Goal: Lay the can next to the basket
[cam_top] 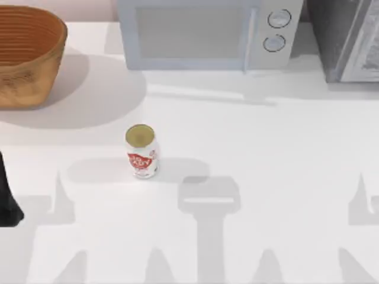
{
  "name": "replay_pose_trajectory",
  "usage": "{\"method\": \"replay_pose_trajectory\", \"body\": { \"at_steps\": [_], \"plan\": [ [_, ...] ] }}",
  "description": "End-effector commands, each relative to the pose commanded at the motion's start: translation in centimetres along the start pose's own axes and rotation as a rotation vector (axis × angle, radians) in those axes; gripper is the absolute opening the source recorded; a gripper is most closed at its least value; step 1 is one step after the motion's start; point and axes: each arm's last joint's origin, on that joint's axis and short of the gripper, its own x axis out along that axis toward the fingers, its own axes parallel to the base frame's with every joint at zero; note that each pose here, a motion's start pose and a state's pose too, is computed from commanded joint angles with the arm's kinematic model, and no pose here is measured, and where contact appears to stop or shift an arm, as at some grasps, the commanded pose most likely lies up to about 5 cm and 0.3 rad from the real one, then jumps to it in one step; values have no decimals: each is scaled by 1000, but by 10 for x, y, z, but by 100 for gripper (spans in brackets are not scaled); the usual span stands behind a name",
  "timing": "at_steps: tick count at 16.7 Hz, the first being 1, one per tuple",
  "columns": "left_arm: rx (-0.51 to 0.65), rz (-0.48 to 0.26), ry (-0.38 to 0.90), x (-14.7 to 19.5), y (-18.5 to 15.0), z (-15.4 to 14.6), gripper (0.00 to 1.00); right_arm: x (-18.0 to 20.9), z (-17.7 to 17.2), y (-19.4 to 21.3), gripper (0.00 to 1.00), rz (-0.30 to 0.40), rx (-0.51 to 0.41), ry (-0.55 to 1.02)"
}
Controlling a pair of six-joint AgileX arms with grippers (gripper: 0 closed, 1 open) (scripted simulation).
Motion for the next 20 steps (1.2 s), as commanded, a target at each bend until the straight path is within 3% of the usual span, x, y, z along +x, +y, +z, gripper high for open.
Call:
{"method": "replay_pose_trajectory", "body": {
  "at_steps": [5,9,14,20],
  "plan": [
    [9,-15,49,0,-2,11,100,0,0,0,100,0,0,0],
    [47,-65,213,9,-7,54,100,0,0,0,100,0,0,0],
    [156,-190,589,66,-29,111,100,0,0,0,100,0,0,0],
    [357,-401,1082,168,-90,116,100,0,0,0,100,0,0,0]
  ]
}}
